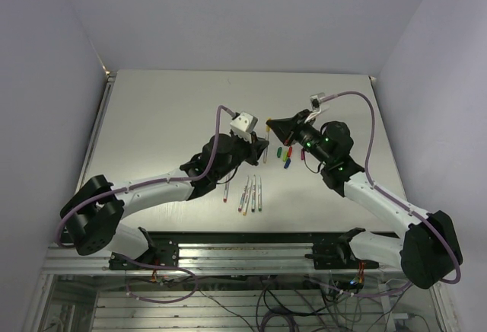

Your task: Insert the pens into the pen caps

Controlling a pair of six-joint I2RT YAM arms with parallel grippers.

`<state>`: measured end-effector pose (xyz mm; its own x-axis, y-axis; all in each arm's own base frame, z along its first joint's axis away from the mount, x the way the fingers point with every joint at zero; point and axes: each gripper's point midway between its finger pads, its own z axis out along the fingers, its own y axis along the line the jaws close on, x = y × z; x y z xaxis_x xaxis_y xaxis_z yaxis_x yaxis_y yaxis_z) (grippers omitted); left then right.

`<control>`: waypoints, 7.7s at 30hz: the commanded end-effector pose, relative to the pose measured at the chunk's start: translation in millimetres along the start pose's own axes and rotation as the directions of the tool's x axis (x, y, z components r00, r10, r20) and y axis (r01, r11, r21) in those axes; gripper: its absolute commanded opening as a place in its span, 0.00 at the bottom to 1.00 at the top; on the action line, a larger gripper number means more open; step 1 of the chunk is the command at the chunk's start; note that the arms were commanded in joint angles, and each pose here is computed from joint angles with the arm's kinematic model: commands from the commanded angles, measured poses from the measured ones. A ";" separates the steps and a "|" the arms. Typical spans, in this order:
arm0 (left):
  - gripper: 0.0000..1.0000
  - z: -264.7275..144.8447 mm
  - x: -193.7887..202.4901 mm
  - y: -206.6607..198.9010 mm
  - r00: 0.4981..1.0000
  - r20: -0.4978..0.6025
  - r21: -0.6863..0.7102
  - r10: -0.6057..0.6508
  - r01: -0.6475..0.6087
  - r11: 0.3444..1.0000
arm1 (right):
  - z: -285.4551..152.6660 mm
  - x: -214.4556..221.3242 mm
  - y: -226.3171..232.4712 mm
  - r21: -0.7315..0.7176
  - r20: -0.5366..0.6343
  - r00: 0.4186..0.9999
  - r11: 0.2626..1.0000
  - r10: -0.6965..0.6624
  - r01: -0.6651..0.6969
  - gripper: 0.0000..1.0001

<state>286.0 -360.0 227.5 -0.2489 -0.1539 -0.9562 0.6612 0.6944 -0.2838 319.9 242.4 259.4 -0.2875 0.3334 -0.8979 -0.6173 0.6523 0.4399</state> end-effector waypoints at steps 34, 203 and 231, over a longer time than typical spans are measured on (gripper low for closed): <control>0.07 -13.4 47.2 198.5 0.962 -0.250 -0.614 -0.109 -0.071 0.786 | -30.9 -11.6 -27.9 0.257 0.036 0.999 0.966 -0.003 -0.006 0.56; 0.07 -81.4 107.5 95.2 0.852 -0.481 -0.539 -0.207 -0.101 0.836 | -31.9 130.9 -197.4 0.792 -0.340 0.902 0.599 0.265 0.122 0.35; 0.07 -82.9 109.3 100.5 0.844 -0.478 -0.546 -0.243 -0.069 0.835 | -21.0 151.4 -223.6 0.819 -0.358 0.888 0.555 0.290 0.149 0.35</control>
<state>262.1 -241.9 95.9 -0.7122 0.0452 -0.7005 0.1692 0.9796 -0.1088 390.3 137.7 26.5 -0.7111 0.2250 -0.6661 0.1841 0.9739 0.1324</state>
